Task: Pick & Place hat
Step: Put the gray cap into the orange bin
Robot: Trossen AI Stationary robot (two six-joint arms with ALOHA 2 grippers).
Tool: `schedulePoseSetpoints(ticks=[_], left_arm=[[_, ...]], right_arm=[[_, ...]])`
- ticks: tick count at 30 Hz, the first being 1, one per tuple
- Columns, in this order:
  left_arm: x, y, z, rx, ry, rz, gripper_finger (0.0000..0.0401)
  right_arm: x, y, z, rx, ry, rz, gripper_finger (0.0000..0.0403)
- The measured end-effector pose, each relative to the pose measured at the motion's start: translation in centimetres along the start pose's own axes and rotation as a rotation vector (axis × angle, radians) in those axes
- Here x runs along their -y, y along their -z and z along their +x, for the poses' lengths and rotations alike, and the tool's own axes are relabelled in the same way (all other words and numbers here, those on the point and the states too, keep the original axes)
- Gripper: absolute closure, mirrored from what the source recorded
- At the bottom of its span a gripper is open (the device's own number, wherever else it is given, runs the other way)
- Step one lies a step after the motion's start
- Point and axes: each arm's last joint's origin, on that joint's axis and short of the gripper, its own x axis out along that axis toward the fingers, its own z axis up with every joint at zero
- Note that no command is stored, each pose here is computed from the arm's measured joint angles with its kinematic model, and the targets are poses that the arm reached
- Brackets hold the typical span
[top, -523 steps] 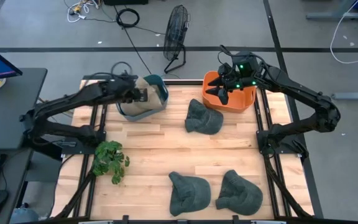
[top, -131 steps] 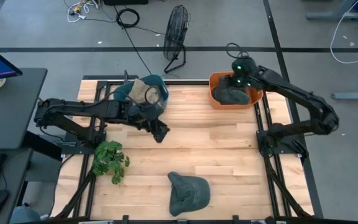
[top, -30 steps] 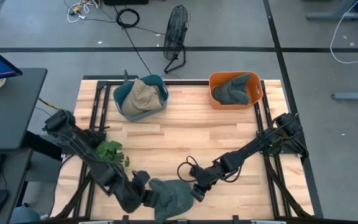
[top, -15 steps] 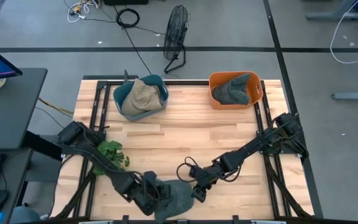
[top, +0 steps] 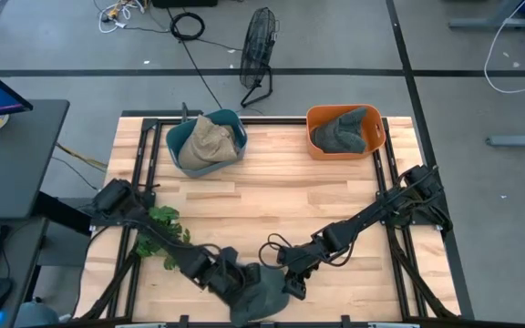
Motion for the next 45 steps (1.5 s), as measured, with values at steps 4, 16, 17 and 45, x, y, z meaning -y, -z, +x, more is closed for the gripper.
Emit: schedulePoseSetpoints(ticks=[4,16,17,45], left_arm=[[1.1,-1.3,0.5,0.024,0.012,0.029,0.0271],[3.6,-4.8,1.6,0.012,-0.009,0.22,0.0288],[3.6,-5.0,1.7,0.011,-0.01,0.233,0.03],[13.2,-3.1,-4.2,0.104,0.376,1.613,0.0397]], right_arm=[[-0.3,-0.2,0.0,0.02,-0.029,-0.083,0.0169],[-0.5,-0.4,0.0,0.043,-0.047,-0.218,0.0169],[-0.5,-0.4,0.0,0.043,-0.047,-0.218,0.0169],[-2.1,-2.8,-15.7,0.31,0.221,-0.895,0.0186]])
